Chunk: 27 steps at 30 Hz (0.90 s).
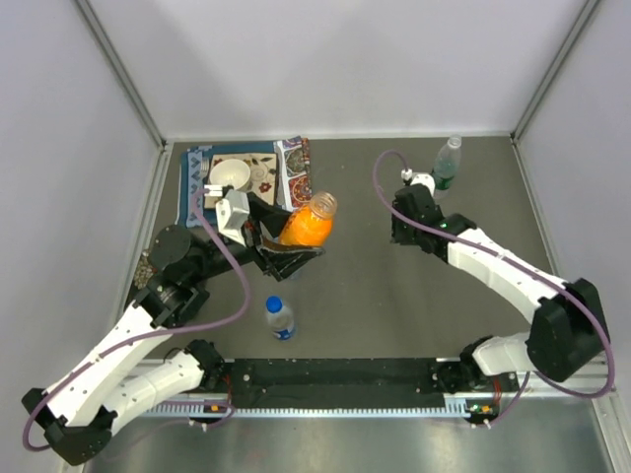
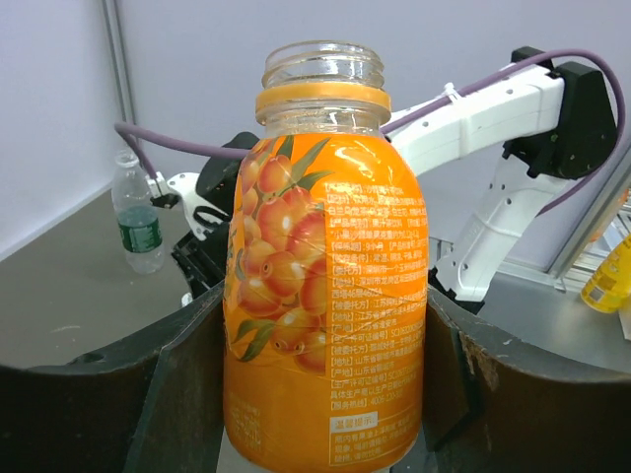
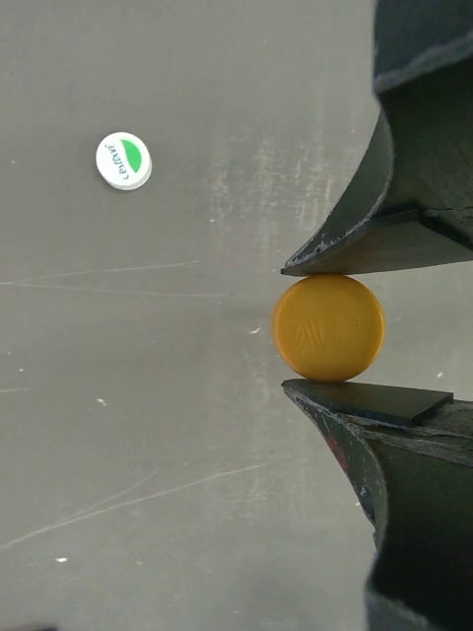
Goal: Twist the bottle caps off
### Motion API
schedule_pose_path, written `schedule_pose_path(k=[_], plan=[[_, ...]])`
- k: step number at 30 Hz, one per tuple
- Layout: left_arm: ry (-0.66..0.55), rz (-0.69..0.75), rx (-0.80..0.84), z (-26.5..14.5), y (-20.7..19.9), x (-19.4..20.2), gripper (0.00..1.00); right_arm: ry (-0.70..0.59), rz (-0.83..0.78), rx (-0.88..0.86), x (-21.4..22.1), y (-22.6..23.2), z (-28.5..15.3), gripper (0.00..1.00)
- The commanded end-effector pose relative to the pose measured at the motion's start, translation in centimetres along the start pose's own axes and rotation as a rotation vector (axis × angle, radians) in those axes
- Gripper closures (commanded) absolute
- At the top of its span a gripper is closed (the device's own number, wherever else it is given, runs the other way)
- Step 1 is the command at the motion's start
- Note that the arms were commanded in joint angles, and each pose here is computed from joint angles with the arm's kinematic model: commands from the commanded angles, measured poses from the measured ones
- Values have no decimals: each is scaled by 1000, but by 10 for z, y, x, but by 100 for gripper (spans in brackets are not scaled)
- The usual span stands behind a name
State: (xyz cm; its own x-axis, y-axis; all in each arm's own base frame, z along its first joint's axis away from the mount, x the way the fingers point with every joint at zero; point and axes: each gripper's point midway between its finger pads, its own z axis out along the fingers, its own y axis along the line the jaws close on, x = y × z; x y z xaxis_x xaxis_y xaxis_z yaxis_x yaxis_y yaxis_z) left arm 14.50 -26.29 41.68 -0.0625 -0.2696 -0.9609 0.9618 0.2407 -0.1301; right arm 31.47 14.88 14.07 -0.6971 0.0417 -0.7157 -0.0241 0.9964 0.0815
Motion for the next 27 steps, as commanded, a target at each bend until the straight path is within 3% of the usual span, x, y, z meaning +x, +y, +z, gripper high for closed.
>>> schedule_pose_path(k=[1,11,26,27], plan=[[-7,27,-30,-6,4,3,65,-113,104,-13,-35,20,28,100],[-1,42,-57,-18,3,8,65,11,89,37,-19,22,103,100],[3,43,-77,-21,6,12,65,127,87,99,0,8,149,100],[4,42,-77,-20,6,12,65,133,83,98,1,8,150,95]])
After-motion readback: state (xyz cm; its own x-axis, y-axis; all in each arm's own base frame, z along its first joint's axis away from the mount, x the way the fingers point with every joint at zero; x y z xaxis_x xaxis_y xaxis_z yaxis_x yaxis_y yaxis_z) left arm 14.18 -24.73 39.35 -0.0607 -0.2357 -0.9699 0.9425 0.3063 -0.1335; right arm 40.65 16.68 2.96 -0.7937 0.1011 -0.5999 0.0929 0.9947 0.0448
